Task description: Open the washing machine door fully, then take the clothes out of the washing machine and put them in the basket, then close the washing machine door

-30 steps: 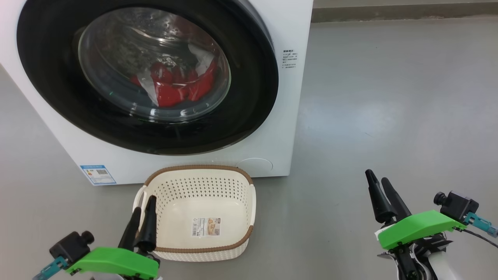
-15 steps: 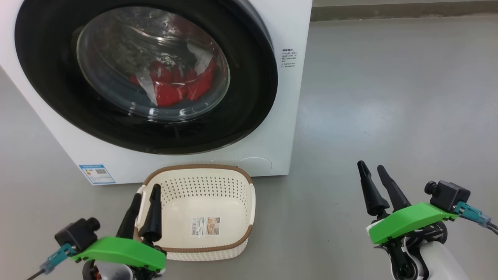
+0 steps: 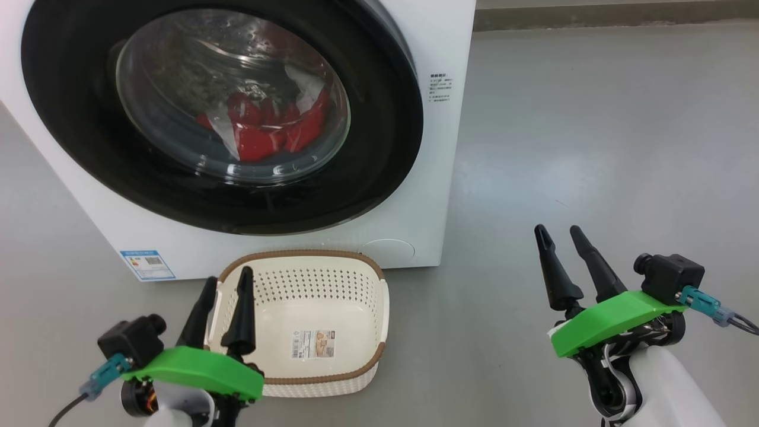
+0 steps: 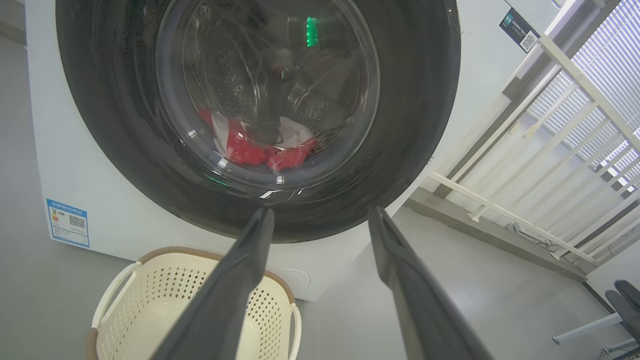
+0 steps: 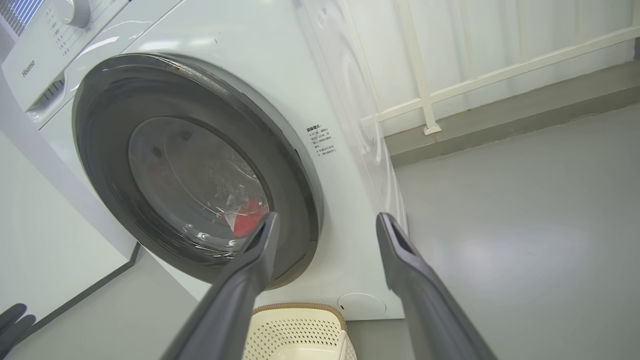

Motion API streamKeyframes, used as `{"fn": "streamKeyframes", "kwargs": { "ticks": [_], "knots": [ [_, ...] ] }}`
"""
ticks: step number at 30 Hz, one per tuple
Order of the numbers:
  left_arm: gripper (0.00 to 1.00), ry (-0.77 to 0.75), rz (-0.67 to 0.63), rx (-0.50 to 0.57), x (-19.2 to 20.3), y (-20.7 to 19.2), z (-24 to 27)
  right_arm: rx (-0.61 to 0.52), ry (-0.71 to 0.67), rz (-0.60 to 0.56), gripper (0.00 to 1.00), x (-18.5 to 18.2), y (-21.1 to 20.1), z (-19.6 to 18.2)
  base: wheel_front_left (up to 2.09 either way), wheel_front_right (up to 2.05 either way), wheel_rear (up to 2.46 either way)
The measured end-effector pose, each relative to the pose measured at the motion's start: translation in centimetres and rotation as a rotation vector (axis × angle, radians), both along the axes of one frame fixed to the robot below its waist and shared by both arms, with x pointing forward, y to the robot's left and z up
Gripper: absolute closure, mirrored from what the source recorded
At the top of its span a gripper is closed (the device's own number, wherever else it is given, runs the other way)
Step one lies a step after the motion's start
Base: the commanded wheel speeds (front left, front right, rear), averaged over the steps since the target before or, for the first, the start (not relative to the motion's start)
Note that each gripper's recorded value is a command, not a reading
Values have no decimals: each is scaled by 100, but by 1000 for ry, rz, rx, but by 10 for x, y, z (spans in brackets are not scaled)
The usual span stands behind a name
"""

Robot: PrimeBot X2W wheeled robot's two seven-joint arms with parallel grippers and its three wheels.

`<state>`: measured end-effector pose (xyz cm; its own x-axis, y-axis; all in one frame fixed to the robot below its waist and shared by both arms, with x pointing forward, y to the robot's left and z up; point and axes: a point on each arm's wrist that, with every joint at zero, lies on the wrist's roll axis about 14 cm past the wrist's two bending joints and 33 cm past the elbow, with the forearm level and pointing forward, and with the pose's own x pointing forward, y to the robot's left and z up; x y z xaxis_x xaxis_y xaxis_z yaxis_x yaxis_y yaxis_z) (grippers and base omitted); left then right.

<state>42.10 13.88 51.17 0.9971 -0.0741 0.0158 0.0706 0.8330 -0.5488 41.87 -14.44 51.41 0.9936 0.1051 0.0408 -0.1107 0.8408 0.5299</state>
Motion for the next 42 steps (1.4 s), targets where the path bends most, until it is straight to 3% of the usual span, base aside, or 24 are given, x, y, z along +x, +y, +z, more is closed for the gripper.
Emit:
{"fn": "streamKeyframes", "kwargs": {
  "ticks": [30,42],
  "knots": [
    [0,-158,-28,283,14,-17,34,-314,-161,57,0,13,17,33,0,0,0],
    [0,-146,-24,284,17,-17,32,-320,-141,53,0,15,15,26,0,0,0]
  ]
}}
